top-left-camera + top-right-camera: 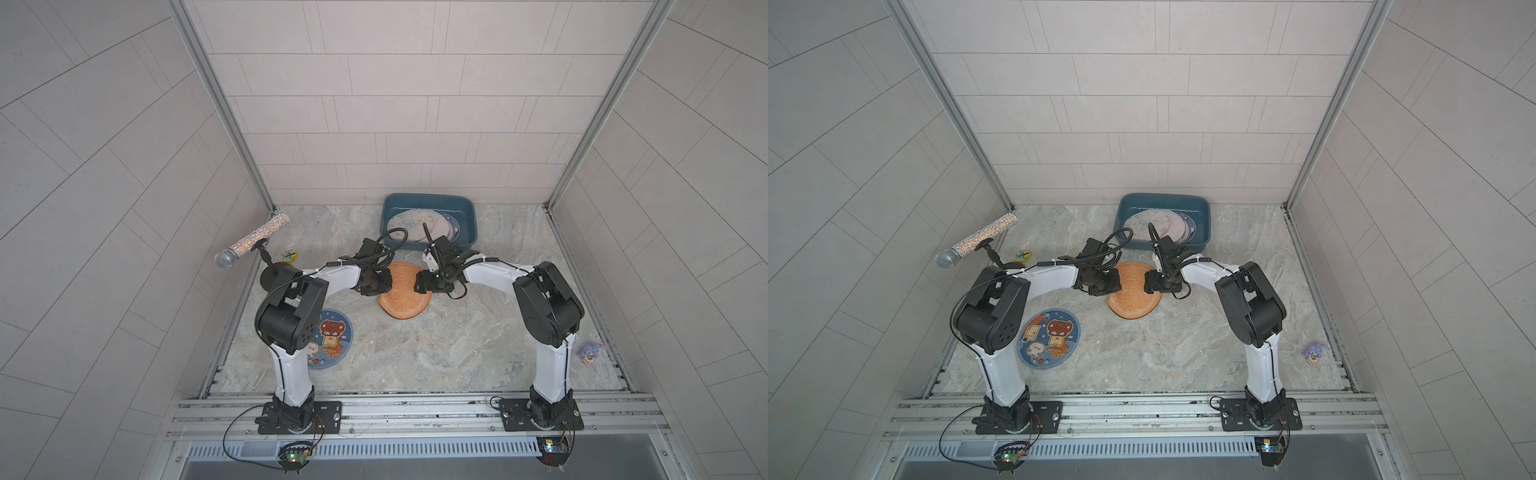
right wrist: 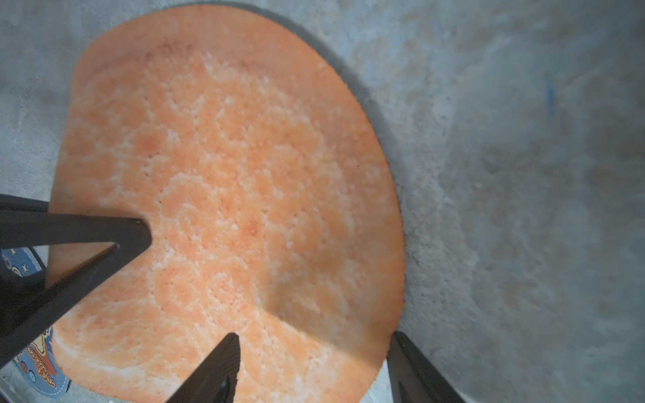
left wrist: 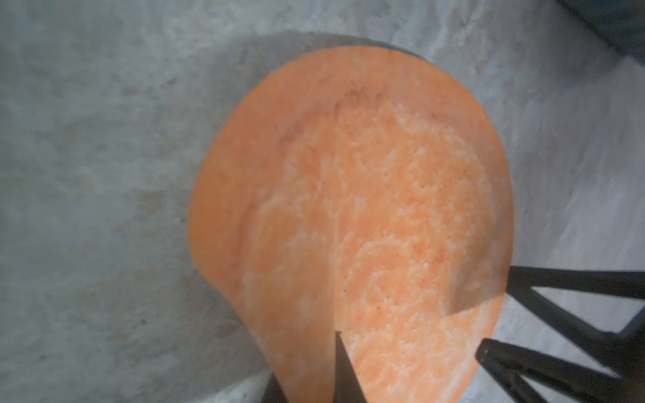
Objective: Put the coasters into the storage box
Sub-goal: Pick up the coaster from the center of the board.
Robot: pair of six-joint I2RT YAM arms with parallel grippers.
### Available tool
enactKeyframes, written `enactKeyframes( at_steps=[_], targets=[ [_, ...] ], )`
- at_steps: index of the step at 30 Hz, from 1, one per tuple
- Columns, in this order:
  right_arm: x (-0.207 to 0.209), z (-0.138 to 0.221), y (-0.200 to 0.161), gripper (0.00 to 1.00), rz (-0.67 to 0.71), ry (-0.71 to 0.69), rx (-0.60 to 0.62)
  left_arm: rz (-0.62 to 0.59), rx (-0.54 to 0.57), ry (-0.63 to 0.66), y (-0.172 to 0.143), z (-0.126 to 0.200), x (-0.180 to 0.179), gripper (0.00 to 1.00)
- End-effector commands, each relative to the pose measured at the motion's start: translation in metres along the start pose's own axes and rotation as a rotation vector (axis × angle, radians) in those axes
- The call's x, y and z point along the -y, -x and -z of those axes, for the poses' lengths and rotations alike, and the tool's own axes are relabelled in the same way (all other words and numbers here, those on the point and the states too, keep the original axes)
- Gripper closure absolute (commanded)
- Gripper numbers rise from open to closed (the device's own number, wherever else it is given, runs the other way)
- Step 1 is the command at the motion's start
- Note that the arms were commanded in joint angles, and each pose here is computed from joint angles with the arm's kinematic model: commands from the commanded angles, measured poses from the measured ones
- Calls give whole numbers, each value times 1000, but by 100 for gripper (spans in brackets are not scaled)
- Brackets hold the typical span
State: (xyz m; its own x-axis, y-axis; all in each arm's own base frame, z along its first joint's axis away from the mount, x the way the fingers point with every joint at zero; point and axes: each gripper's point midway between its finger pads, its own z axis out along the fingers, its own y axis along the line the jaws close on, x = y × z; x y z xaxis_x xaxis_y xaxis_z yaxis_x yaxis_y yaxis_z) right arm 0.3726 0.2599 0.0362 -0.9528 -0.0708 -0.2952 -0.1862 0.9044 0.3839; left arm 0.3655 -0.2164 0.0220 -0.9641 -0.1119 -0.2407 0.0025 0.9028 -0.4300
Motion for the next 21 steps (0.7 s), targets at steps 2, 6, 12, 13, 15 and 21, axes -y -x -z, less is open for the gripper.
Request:
enactKeyframes(
  at_steps=[2, 6, 12, 13, 15, 21],
  targets=[
    [4, -1, -36, 29, -35, 43, -100, 0, -115, 8, -32, 4, 3, 100],
    [10, 17, -36, 28, -68, 76, -64, -18, -69, -26, -20, 24, 18, 100],
    [22, 44, -45, 25, -119, 120, -30, -38, 19, -125, 6, 63, 54, 100],
    [24, 49, -47, 24, -127, 126, -24, -45, 35, -141, 12, 71, 61, 100],
    [29, 57, -52, 24, -145, 137, -16, -61, 61, -168, 21, 85, 74, 100],
    [40, 79, -68, 23, -180, 153, 1, -106, 113, -257, 48, 120, 112, 100]
  ],
)
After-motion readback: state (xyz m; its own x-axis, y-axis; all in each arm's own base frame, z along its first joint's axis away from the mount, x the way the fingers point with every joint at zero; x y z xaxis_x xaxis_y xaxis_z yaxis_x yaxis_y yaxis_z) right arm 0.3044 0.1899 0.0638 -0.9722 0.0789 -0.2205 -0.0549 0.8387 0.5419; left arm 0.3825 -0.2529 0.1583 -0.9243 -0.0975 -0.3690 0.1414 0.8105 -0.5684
